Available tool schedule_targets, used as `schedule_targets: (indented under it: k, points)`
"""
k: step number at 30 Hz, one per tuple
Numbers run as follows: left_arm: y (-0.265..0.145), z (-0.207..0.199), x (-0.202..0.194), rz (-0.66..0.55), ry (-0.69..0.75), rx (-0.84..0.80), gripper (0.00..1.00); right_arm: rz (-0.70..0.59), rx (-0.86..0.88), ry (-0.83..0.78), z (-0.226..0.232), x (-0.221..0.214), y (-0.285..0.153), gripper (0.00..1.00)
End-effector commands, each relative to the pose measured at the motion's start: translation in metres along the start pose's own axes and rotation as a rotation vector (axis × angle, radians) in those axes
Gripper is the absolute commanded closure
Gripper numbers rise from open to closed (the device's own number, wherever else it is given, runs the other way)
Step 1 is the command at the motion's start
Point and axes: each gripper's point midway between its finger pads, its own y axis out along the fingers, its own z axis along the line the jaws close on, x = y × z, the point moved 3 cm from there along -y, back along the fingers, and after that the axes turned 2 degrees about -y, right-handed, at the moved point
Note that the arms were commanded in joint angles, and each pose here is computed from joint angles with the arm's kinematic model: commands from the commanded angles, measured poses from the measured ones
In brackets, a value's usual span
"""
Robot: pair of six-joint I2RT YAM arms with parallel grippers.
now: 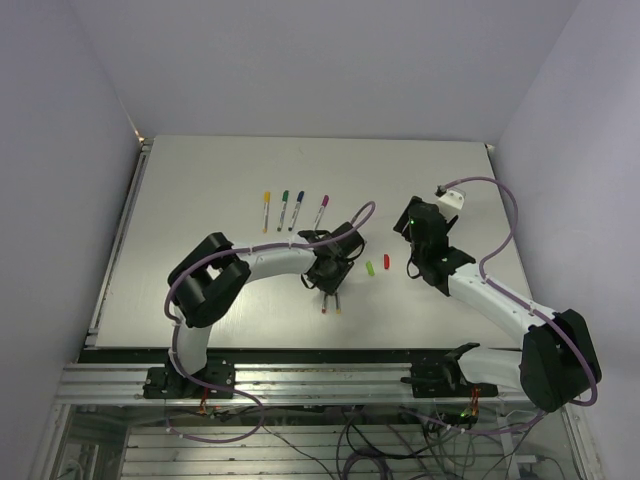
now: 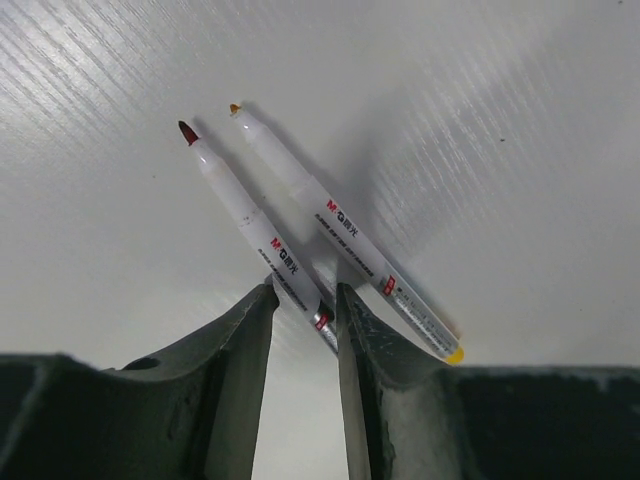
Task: Insert the pens into the pen caps
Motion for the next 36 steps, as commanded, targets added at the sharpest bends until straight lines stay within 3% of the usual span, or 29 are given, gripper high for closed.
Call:
schedule_targets:
  k: [1,17,21,30,36]
  points:
    - [0.016,0.023,-0.038,0.152,0.028,0.141,0.58,-0.013,-0.002,0.033,-0.001,0.003,0.002,0.37]
    - [-0.003,0.022,-0.083,0.276,-0.005,0.083,0.63,0.011,-0.021,0.046,-0.007,-0.002,0.004,0.38]
    - [0.007,0.02,-0.078,0.268,0.0,0.073,0.9,0.015,-0.025,0.039,-0.007,-0.002,0.005,0.38]
    - [0.016,0.03,-0.06,0.236,-0.024,0.068,0.93,0.068,-0.06,-0.033,-0.013,-0.013,0.008,0.4]
    - [-0.001,0.051,-0.021,0.131,-0.088,0.043,0.93,0.184,-0.064,-0.106,-0.016,-0.039,0.009,0.42]
